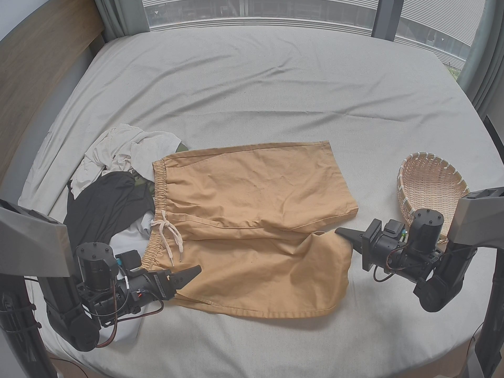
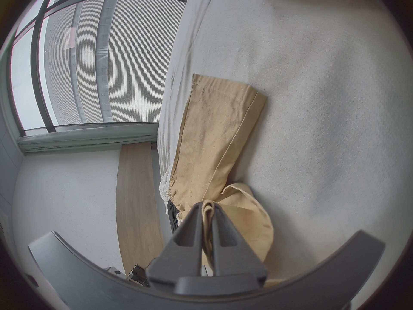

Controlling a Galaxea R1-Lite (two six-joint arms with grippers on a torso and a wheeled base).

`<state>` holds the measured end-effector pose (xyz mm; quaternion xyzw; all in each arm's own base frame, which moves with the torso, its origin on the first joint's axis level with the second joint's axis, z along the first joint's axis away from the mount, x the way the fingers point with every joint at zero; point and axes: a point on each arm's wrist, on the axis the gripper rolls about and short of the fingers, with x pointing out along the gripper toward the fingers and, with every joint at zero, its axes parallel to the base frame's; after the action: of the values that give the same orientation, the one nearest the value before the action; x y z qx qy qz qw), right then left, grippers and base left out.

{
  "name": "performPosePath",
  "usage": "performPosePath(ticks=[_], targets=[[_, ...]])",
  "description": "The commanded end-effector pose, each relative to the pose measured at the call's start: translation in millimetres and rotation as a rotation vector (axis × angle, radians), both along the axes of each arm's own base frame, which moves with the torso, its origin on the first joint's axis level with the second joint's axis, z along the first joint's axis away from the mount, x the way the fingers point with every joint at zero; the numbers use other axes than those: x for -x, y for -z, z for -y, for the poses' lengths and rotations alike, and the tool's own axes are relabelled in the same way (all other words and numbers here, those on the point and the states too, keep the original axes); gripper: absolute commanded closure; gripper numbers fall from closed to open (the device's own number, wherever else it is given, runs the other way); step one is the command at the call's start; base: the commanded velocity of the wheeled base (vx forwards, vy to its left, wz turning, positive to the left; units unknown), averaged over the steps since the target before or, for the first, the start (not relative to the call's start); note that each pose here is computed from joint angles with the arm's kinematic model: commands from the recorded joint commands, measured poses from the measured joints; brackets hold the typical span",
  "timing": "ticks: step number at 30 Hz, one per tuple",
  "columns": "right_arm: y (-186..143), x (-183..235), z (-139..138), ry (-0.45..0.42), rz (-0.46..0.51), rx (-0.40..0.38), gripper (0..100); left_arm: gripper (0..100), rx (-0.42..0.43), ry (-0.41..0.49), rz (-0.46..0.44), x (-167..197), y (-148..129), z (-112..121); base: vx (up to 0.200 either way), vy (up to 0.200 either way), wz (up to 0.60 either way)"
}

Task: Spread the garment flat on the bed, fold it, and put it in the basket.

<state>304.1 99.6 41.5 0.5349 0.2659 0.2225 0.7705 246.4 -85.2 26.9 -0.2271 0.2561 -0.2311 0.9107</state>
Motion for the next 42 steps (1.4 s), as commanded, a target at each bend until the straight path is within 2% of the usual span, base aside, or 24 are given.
performPosePath(ticks=[1, 5, 10, 15, 16, 24, 27, 42], targets=[[-1, 0, 7, 0.020, -0.001, 0.001, 100, 0, 0.000, 0.000, -0.006, 0, 1, 0, 0.000, 0.000, 0.00], [0, 1, 16, 0.038, 0.013, 0.037, 100, 0, -0.003, -0.001, -0.014, 0, 3, 0, 0.000, 0.000, 0.00], [1, 6, 26, 0.059, 0.049, 0.120, 100, 0, -0.005, -0.001, -0.019, 0, 5, 0, 0.000, 0.000, 0.00], [1, 8, 29, 0.073, 0.068, 0.160, 100, 0, -0.006, -0.001, -0.023, 0, 6, 0, 0.000, 0.000, 0.00], [2, 7, 34, 0.082, 0.087, 0.190, 100, 0, -0.009, -0.001, -0.027, 1, 6, 0, 0.000, 0.000, 0.00], [4, 0, 35, 0.063, 0.164, 0.282, 100, 0, -0.014, -0.008, -0.048, 2, 10, -3, 0.000, 0.000, 0.00], [15, -13, 32, 0.054, 0.185, 0.322, 100, 0, -0.015, -0.006, -0.051, 3, 11, -2, 0.000, 0.000, 0.00], [2, -45, 27, 0.073, 0.322, 0.311, 100, 0, -0.023, -0.008, -0.077, 5, 16, -3, 0.000, 0.000, 0.00]])
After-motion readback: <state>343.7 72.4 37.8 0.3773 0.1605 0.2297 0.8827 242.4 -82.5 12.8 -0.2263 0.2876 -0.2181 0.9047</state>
